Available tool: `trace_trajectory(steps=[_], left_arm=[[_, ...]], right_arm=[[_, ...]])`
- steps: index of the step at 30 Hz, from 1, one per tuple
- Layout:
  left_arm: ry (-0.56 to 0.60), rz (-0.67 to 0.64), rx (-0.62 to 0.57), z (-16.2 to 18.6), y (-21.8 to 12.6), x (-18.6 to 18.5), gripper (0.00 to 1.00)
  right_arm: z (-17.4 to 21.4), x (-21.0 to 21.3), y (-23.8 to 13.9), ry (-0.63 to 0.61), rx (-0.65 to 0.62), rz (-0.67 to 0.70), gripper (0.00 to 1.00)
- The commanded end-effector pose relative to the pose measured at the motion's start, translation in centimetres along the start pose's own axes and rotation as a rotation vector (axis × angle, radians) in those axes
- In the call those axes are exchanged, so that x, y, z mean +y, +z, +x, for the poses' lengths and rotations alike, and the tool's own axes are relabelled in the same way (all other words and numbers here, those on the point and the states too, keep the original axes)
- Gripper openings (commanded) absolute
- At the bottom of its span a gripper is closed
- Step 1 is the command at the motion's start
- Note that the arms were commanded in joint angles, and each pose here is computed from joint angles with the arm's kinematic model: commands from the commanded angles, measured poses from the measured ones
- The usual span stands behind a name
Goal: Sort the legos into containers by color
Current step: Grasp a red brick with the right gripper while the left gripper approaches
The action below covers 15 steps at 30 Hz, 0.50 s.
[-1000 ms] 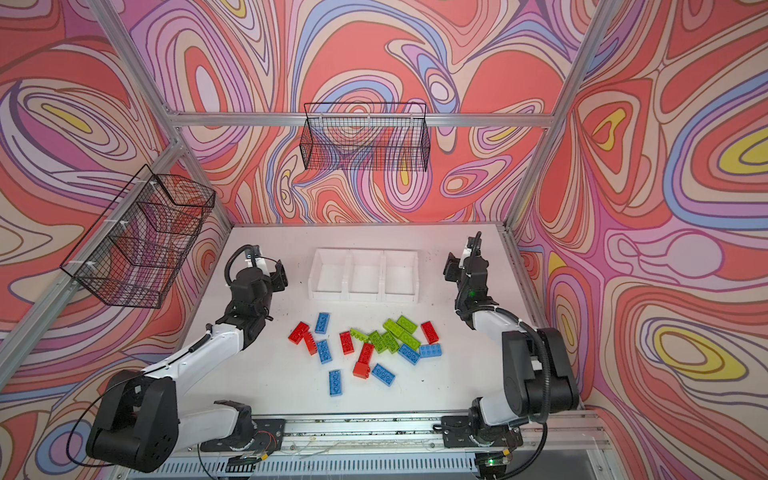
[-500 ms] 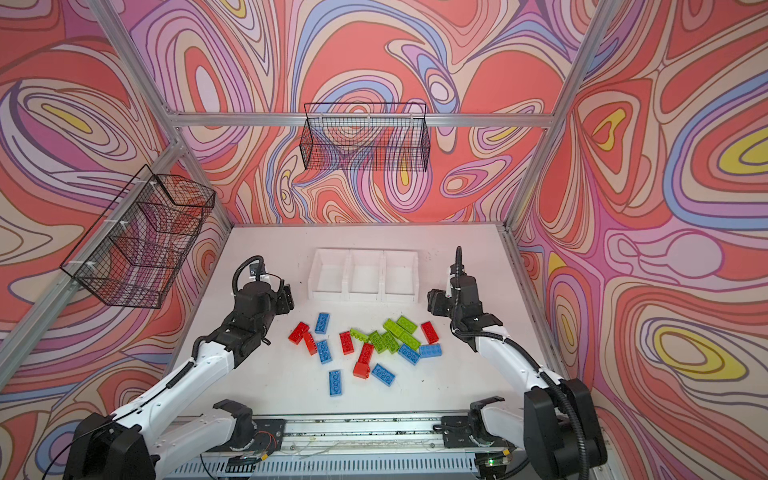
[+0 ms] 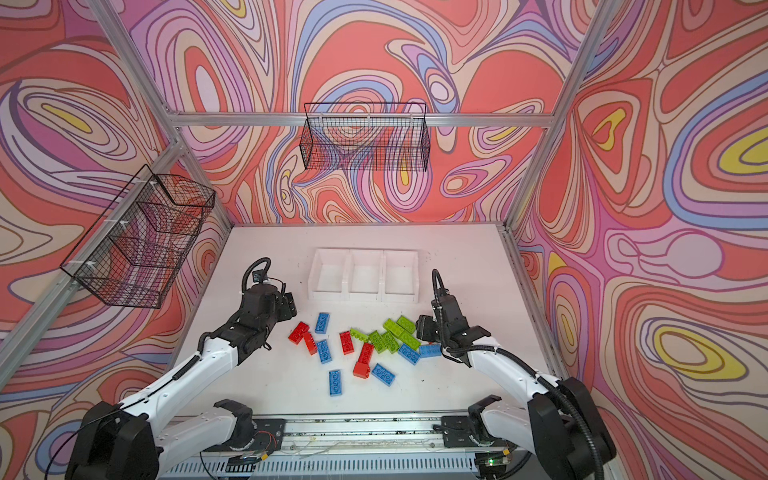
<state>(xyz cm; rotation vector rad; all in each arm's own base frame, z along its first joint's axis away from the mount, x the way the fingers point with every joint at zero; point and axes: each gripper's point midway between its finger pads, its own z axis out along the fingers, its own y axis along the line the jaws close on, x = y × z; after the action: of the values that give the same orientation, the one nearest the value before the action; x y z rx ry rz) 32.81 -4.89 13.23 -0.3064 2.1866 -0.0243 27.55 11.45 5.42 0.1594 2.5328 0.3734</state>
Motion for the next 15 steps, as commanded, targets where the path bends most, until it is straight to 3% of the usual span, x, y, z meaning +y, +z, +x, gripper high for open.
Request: trace_trajectory(steps=[1, 10, 15], left_arm=[[-0.001, -0.008, 0.035, 1.0, 0.2, 0.0, 0.79], [-0.009, -0.007, 0.055, 2.0, 0.5, 0.2, 0.8], [-0.011, -0.003, 0.069, 2.4, 0.6, 0.2, 0.8]], right_arm=[[0.8, -1.4, 0.7, 0.04, 0.027, 0.086, 0.63], [1.5, -2.1, 1.9, 0.032, 0.051, 0.138, 0.6], [1.5, -2.0, 2.2, 0.033, 0.056, 0.138, 0.44]])
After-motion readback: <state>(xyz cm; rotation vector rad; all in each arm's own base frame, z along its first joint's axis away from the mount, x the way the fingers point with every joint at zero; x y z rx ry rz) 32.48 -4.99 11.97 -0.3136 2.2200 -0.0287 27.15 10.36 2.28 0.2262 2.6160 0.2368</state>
